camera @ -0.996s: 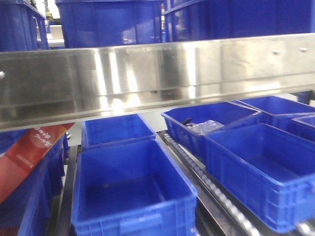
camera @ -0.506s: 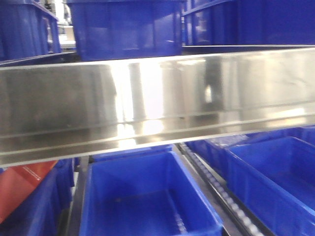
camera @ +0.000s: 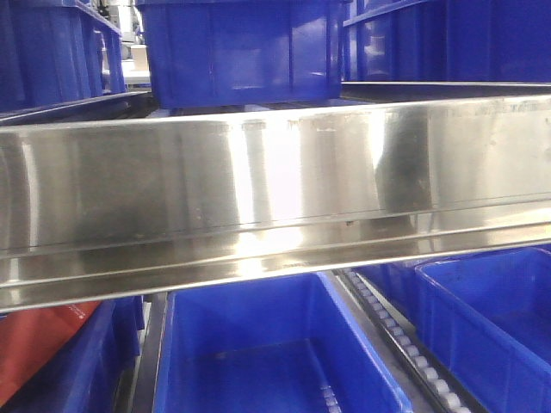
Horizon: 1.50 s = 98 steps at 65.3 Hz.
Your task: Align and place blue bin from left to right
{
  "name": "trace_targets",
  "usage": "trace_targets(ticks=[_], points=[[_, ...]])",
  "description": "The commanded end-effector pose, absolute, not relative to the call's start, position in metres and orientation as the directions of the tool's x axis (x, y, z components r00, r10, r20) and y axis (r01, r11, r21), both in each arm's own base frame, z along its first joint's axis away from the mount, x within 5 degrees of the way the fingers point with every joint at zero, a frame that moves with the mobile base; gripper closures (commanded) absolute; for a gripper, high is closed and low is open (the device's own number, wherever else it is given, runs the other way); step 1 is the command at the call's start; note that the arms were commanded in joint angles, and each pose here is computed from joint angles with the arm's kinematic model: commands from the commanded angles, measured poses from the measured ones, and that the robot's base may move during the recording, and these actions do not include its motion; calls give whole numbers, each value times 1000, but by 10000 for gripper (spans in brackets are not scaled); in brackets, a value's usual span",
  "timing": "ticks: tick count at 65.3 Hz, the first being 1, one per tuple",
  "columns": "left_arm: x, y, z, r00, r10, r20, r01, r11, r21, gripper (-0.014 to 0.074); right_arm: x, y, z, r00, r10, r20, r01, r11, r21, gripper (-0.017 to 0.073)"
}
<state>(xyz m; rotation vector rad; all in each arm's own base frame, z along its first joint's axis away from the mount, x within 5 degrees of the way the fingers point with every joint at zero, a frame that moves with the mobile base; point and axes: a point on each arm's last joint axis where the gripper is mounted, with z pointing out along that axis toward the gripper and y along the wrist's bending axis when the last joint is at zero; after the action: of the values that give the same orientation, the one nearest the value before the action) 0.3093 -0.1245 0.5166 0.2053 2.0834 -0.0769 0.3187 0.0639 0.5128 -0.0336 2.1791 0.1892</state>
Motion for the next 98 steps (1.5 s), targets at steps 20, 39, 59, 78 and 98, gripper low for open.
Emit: trace_targets(ticks=[20, 39, 59, 78, 98], points=[[302, -130, 534, -370, 104, -923, 239, 971, 13, 606, 314, 68, 536, -421, 54, -905, -160, 978, 133, 641], [302, -130, 534, -370, 104, -923, 239, 971, 13, 606, 314, 68, 536, -421, 54, -905, -160, 978, 133, 641], [302, -130, 534, -370, 104, -923, 239, 971, 13, 606, 314, 68, 536, -421, 54, -905, -160, 978, 133, 641], [302, -131, 535, -373, 95, -923, 249, 968, -1, 606, 316, 68, 538, -398, 60, -916, -164, 977, 136, 641], [327, -145, 502, -521, 43, -853, 206, 976, -76, 606, 358, 72, 503, -465, -10, -885, -168, 983, 77, 641]])
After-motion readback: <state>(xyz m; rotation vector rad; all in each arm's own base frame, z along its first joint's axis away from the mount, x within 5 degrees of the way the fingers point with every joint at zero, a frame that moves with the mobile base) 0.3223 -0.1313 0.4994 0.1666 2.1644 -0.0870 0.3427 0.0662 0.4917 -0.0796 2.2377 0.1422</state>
